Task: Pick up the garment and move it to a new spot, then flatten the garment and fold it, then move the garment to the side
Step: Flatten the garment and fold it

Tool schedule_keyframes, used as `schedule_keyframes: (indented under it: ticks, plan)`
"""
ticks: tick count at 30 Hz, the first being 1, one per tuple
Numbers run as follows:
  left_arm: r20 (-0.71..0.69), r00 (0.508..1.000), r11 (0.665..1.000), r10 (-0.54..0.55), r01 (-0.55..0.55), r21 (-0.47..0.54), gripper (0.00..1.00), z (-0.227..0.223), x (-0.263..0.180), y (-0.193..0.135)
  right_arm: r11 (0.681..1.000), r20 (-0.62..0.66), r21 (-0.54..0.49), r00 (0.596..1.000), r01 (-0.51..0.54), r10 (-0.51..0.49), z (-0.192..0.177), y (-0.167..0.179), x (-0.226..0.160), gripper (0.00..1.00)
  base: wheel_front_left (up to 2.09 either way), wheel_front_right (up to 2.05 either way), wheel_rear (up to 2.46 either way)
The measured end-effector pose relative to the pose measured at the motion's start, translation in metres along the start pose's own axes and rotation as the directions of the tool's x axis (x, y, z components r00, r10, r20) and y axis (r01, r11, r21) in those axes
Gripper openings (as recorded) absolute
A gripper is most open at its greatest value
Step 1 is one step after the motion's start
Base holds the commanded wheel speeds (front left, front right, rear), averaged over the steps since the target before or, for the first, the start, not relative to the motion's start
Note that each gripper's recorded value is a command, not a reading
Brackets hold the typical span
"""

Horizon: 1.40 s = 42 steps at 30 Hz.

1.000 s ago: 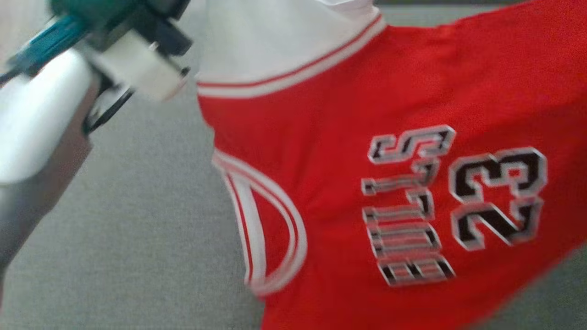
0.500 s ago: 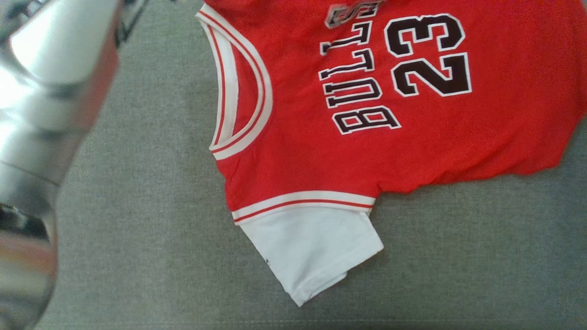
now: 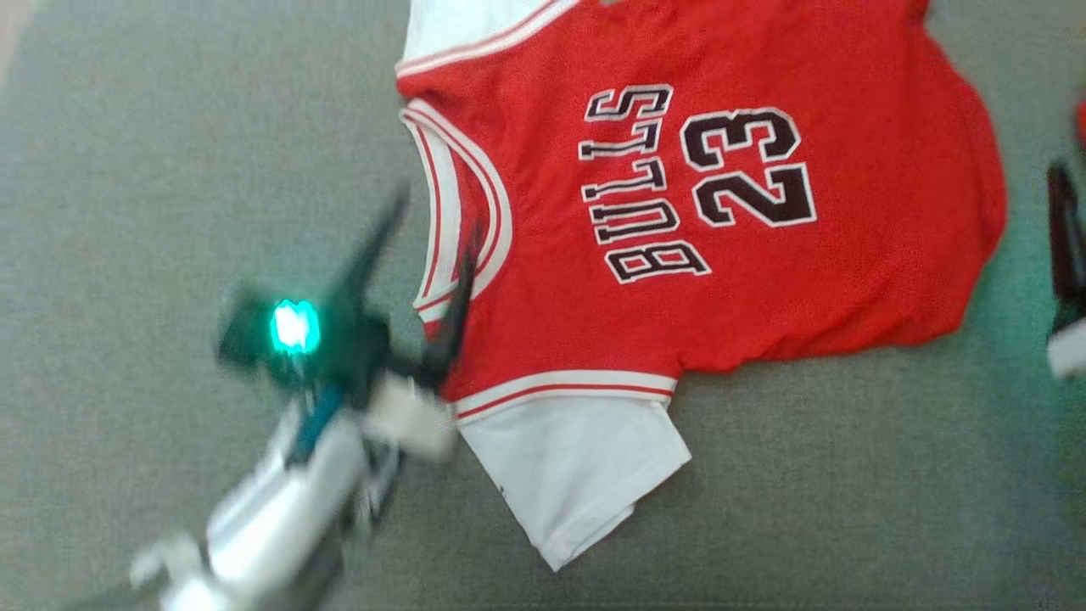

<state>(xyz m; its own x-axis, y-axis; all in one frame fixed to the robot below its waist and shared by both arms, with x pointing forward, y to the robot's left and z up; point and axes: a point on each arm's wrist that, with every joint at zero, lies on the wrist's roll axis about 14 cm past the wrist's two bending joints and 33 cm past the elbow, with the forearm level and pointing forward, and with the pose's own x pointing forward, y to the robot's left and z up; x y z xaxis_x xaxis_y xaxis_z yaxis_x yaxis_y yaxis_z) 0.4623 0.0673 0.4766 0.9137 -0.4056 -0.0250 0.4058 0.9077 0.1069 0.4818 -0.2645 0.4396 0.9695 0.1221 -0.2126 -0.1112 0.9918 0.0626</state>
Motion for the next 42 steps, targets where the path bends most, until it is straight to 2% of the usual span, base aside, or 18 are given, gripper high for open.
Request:
schedule_keyframes:
  ticks: [5,11,15,19,22,27,29,30,35,36,37,38,42]
  plan:
    - [-0.165,0.986,0.981,0.013,-0.045,-0.19,1.0,-0.043,-0.067,-0.044,0.998,-0.067,0.051,0.998,0.024,-0.02,-0.025,0.006,-0.043,1.0,0.0,0.0,0.0]
    - [-0.275,0.961,0.962,0.004,-0.079,-0.262,1.0,-0.064,-0.096,-0.068,0.999,-0.221,0.037,0.975,0.02,-0.011,-0.059,0.016,-0.073,1.0,0.0,0.0,0.0]
    - [-0.342,0.939,0.948,-0.034,-0.078,-0.309,1.0,-0.074,-0.099,-0.082,0.999,-0.247,0.037,0.969,0.03,-0.02,-0.061,0.019,-0.069,1.0,0.0,0.0,0.0]
    - [-0.421,0.897,0.924,-0.136,-0.039,-0.381,1.0,-0.09,-0.106,-0.105,0.995,-0.272,0.097,0.962,0.039,-0.011,-0.068,0.029,-0.064,1.0,0.0,0.0,0.0]
    - [-0.467,0.862,0.918,-0.195,-0.008,-0.398,1.0,-0.101,-0.111,-0.116,0.993,-0.294,0.092,0.955,0.073,-0.043,-0.071,0.02,-0.058,1.0,0.0,0.0,0.0]
    - [-0.469,0.85,0.91,-0.241,0.03,-0.413,1.0,-0.102,-0.103,-0.123,0.99,-0.294,0.092,0.953,0.104,-0.072,-0.059,0.011,-0.032,1.0,0.0,0.0,0.0]
    - [-0.464,0.848,0.907,-0.255,0.044,-0.418,0.3,-0.101,-0.101,-0.126,0.989,-0.308,0.105,0.949,0.105,-0.068,-0.059,0.013,-0.023,1.0,0.0,0.0,0.0]
    - [-0.461,0.848,0.905,-0.262,0.051,-0.421,0.0,-0.1,-0.1,-0.126,0.988,-0.315,0.112,0.947,0.108,-0.068,-0.059,0.013,-0.019,1.0,0.0,0.0,0.0]
    - [-0.416,0.873,0.9,-0.253,0.055,-0.433,0.0,-0.095,-0.099,-0.124,0.981,-0.401,0.141,0.914,0.131,-0.064,-0.076,0.015,-0.01,1.0,0.0,0.0,0.0]
    - [-0.4,0.884,0.899,-0.244,0.051,-0.434,0.0,-0.092,-0.098,-0.122,0.981,-0.416,0.146,0.907,0.132,-0.06,-0.079,0.016,-0.008,0.76,0.0,0.0,0.0]
    - [-0.382,0.893,0.899,-0.239,0.054,-0.435,0.0,-0.089,-0.097,-0.121,0.979,-0.421,0.154,0.905,0.133,-0.057,-0.08,0.018,-0.006,0.29,0.0,0.0,0.0]
    - [-0.365,0.902,0.901,-0.228,0.054,-0.43,0.0,-0.085,-0.095,-0.119,0.979,-0.422,0.156,0.905,0.131,-0.054,-0.08,0.019,-0.003,0.0,0.0,0.0,0.0]
    - [-0.296,0.936,0.909,-0.189,0.052,-0.415,0.0,-0.069,-0.087,-0.11,0.979,-0.415,0.161,0.909,0.123,-0.046,-0.076,0.024,0.004,0.0,0.0,0.0,0.0]
